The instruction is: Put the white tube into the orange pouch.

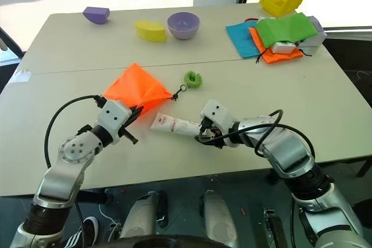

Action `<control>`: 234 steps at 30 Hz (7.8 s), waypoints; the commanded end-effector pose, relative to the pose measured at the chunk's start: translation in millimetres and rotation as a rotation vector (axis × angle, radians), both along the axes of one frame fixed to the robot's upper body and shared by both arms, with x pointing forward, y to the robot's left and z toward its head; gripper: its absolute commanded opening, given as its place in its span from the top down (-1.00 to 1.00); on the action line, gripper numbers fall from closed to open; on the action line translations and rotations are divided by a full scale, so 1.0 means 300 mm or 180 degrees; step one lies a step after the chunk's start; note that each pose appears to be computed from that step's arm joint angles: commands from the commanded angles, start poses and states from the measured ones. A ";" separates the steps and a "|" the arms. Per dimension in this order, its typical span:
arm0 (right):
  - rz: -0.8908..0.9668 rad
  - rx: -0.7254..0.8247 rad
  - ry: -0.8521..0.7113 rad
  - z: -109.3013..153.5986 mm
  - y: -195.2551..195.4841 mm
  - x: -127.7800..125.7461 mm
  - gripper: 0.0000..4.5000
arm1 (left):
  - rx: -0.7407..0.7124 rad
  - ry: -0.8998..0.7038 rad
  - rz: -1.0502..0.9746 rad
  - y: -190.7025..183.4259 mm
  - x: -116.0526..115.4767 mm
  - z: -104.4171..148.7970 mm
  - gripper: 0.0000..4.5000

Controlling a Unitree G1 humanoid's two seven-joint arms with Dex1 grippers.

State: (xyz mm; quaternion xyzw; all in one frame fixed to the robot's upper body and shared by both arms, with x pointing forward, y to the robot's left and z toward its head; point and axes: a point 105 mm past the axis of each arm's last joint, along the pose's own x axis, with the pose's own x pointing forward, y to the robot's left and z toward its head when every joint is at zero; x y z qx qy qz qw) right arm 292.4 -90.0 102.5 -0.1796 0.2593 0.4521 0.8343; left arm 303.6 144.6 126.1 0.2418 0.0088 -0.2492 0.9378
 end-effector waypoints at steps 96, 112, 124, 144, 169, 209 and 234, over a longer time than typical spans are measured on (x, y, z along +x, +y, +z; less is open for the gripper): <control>0.0774 0.0122 -0.0031 0.091 0.004 0.000 0.20 | -0.0956 0.0202 0.0019 0.027 0.003 0.033 1.00; 0.0348 0.0062 -0.0375 0.084 0.030 0.087 0.20 | -0.0794 0.0156 -0.0144 -0.002 -0.005 0.050 1.00; 0.0265 0.0176 -0.0535 0.086 0.159 0.107 0.20 | -0.0772 0.0164 -0.0175 -0.017 -0.005 0.046 1.00; -0.0177 0.0384 -0.0448 0.087 0.304 0.171 0.20 | -0.0847 0.0206 -0.0262 -0.062 -0.018 0.054 1.00; 0.0126 0.0495 -0.0619 0.100 0.512 0.206 0.20 | -0.0842 0.0259 -0.0497 -0.111 -0.050 0.052 1.00; -0.0757 0.0309 -0.1333 0.151 0.067 0.470 -0.96 | -0.0361 0.0453 -0.0660 0.056 -0.107 0.010 1.00; -0.0603 0.0736 -0.0396 0.102 -0.043 0.280 0.98 | -0.0284 0.0444 -0.0664 0.122 -0.125 0.023 1.00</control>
